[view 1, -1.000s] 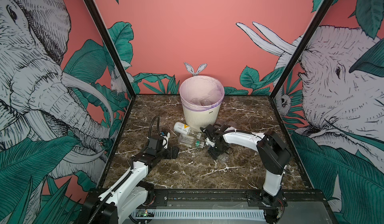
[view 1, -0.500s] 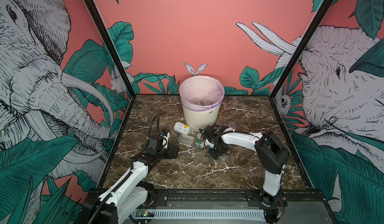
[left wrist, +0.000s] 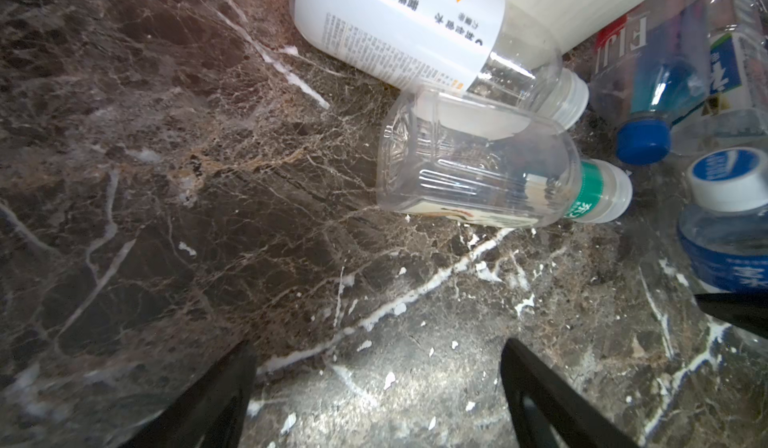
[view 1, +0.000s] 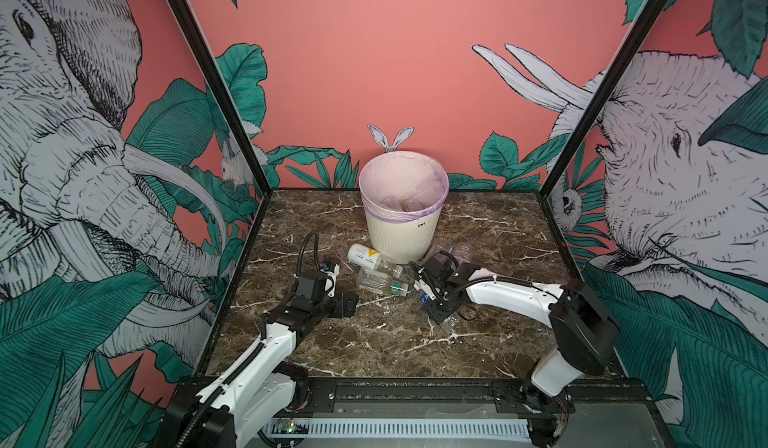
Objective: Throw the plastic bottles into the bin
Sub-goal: 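Lift the blue-labelled bottle with the right gripper and carry it over the bin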
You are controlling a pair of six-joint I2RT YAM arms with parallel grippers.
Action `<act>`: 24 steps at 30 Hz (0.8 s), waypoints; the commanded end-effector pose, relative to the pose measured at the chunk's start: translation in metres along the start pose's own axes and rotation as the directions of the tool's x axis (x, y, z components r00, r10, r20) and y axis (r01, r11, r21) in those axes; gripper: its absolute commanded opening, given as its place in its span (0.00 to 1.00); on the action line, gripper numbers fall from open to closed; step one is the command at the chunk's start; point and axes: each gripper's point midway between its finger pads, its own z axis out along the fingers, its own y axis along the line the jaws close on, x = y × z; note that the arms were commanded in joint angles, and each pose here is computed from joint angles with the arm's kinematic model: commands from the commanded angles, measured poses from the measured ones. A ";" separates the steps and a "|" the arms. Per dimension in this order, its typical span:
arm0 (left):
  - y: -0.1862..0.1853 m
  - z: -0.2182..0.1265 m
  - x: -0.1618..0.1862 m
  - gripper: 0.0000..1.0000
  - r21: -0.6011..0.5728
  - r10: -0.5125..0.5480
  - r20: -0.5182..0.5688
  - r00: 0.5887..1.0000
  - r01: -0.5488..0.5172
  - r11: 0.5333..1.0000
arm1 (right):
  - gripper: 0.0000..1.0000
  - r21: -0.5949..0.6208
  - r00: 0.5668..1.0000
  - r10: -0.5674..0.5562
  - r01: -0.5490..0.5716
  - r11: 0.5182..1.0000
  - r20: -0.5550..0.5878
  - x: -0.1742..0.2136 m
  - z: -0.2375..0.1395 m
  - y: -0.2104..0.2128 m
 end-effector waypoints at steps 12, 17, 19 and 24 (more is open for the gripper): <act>-0.003 -0.001 -0.006 0.93 0.007 0.010 0.015 1.000 -0.010 1.000 | 0.45 -0.082 0.868 0.197 -0.180 0.980 0.456 -0.009 -0.067 -0.013; -0.003 0.000 -0.006 0.93 0.004 0.009 0.014 1.000 -0.009 1.000 | 0.45 -0.095 0.783 0.217 -0.200 0.975 0.583 0.000 -0.103 -0.023; -0.003 -0.001 -0.007 0.93 0.003 0.009 0.015 1.000 -0.009 1.000 | 0.45 -0.095 0.747 0.221 -0.208 0.973 0.628 0.003 -0.118 -0.028; -0.003 0.000 -0.007 0.93 0.004 0.010 0.016 1.000 -0.010 1.000 | 0.45 -0.081 0.661 0.224 -0.239 0.968 0.716 0.003 -0.159 -0.042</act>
